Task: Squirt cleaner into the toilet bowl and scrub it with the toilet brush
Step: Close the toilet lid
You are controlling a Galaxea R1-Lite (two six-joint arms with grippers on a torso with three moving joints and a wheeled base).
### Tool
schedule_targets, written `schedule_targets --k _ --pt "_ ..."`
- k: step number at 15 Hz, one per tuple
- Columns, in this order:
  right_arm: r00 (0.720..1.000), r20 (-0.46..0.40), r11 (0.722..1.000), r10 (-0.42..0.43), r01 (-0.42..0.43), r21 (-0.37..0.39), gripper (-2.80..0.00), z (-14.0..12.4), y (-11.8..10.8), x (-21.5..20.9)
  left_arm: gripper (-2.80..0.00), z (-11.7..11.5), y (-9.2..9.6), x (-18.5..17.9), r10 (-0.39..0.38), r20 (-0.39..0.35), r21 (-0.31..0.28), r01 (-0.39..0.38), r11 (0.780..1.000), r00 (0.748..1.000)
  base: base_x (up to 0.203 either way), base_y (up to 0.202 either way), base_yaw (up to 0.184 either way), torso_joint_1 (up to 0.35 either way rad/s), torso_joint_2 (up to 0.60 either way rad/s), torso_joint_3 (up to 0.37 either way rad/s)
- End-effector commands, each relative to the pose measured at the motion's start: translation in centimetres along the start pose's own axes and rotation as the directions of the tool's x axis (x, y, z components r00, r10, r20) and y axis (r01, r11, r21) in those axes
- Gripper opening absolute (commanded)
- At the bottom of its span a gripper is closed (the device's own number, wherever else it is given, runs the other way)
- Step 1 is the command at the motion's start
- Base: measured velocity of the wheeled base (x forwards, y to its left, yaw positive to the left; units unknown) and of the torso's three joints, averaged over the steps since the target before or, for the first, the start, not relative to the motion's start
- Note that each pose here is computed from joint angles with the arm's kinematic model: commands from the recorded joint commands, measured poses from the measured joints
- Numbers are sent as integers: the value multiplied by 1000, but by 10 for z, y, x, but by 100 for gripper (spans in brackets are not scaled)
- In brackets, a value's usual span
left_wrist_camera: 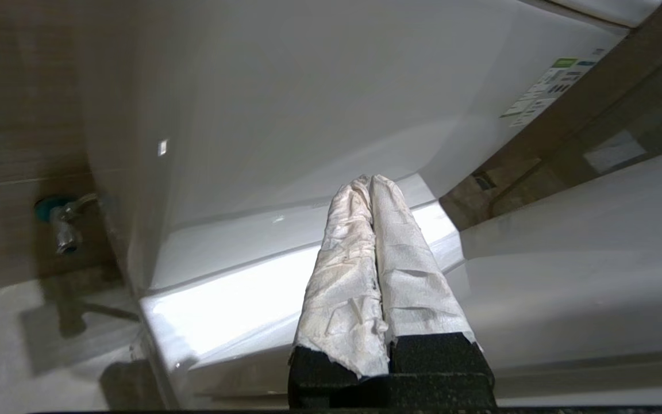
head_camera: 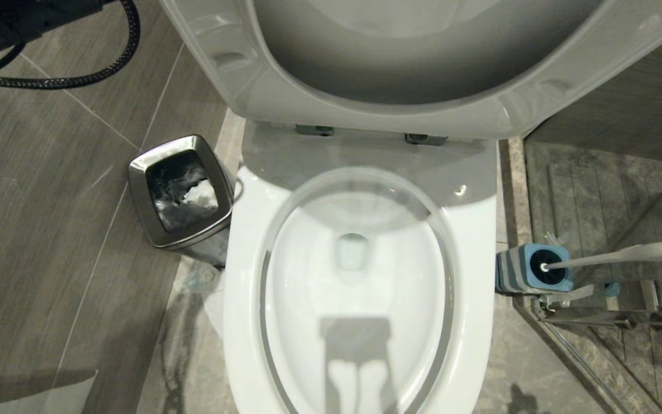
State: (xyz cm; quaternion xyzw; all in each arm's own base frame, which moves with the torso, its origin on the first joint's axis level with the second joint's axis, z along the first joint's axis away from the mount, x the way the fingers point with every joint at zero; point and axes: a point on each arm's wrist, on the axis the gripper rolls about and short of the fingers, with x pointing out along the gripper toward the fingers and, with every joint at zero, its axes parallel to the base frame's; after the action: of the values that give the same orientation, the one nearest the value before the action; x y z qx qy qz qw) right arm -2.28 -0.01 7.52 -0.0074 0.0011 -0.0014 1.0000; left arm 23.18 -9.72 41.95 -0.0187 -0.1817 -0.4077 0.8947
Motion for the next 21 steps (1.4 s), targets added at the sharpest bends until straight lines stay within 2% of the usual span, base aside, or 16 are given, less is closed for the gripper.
schedule_targets --k 1,5,9,16,21 --pt "1000 -1 1000 1 -1 0 -280 0 0 0 -280 9 -3 -8 15 7 9 -15 1000 1000 0 0 0 0 0 0" --pt "1000 -2 1000 1 -1 0 -280 0 0 0 -280 14 -2 -11 70 5 13 -70 997 998 0 0 0 0 0 0" --pt "1000 -2 1000 1 -1 0 -280 0 0 0 -280 19 2 -15 128 -20 63 -127 990 992 0 0 0 0 0 0" --pt "1000 -2 1000 1 -1 0 -280 0 0 0 -280 27 -1 -26 169 -10 91 -167 982 986 0 0 0 0 0 0" --pt "1000 -2 1000 0 0 0 -280 0 0 0 -280 33 -9 -56 227 -78 112 -217 970 971 0 0 0 1 0 15"
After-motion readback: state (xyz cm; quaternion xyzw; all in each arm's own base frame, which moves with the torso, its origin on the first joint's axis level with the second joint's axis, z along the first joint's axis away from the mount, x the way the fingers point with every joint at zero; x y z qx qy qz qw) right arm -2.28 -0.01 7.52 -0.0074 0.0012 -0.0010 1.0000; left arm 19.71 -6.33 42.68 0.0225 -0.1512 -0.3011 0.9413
